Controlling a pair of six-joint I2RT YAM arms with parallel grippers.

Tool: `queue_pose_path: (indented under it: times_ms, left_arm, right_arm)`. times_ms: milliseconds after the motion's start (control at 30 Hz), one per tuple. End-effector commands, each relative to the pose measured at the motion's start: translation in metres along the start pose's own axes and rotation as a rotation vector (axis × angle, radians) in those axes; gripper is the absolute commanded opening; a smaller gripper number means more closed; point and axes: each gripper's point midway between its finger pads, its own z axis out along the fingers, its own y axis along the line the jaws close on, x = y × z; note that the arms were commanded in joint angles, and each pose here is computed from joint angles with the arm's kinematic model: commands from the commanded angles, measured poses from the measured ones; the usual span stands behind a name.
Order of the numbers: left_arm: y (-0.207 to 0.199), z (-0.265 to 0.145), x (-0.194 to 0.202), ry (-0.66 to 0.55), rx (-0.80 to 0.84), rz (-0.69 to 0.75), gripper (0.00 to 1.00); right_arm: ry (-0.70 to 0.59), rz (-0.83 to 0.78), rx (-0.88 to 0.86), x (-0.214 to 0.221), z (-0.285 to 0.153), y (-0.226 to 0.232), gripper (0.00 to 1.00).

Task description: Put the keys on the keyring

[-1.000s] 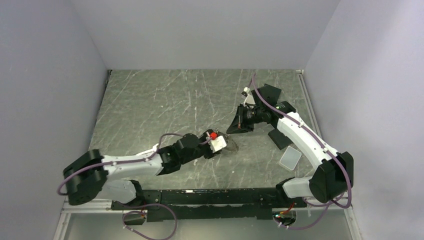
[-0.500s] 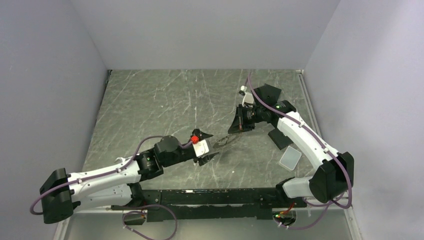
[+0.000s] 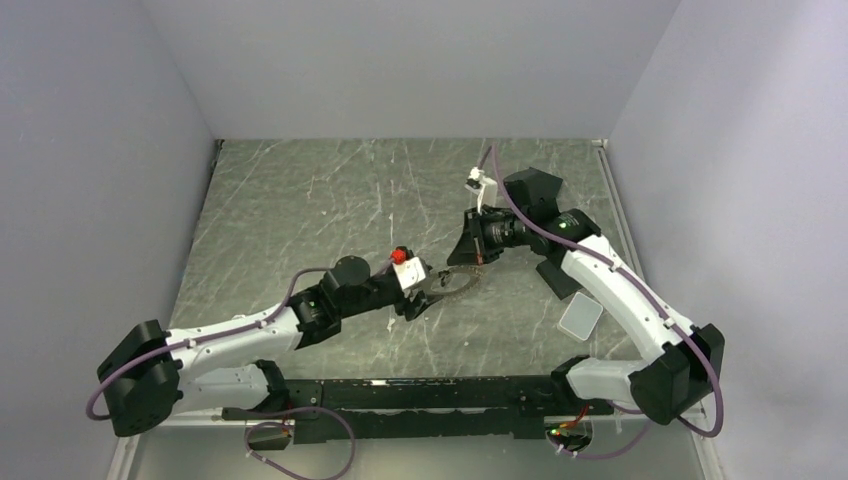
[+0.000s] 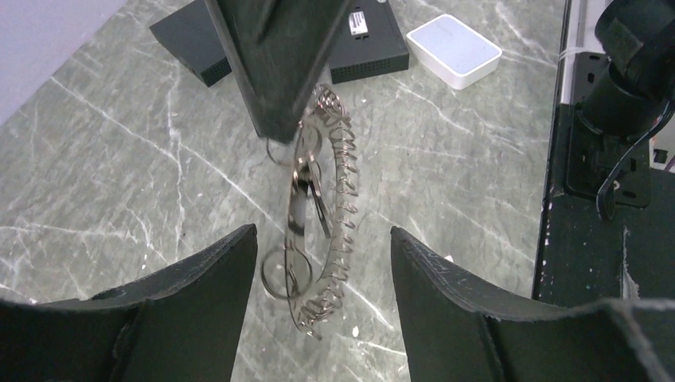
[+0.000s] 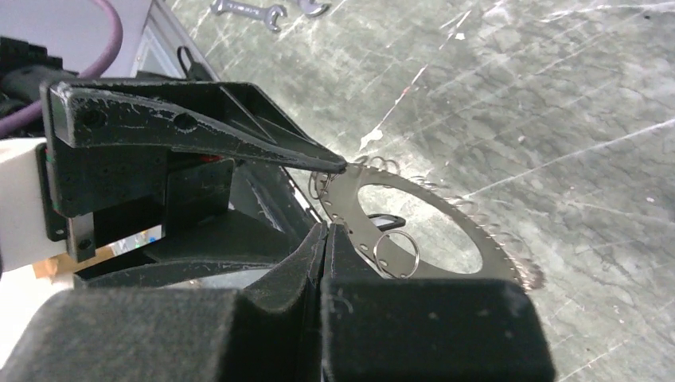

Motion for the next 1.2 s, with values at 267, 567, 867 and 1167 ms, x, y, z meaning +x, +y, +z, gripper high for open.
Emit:
queue_pose_path:
  times_ms: [267, 567, 867, 1167]
  left_arm:
    - [0.001, 0.012, -0.046, -0.122, 0.035, 0.021, 0.48]
    - [0.0, 0.008, -0.039, -0.098, 0.036, 0.022, 0.23]
    - [0.003, 0.002, -0.044, -0.12, 0.01, 0.022, 0.0]
    - [0.008, -0.003, -0.048, -0.14, -0.026, 0.004, 0.0]
  right_arm:
    - [-0.069, -0.229, -0.12, -0.009, 0.0, 0.038, 0.0]
    - [-0.114, -0.272, -0.145, -0.014, -0.006, 0.046, 0.0]
    - [-0.111, -0.266, -0.166, -0.013, -0.004, 0.048, 0.0]
    - [-0.116, -0.246, -0.115, -0.023, -0.005, 0.044, 0.41]
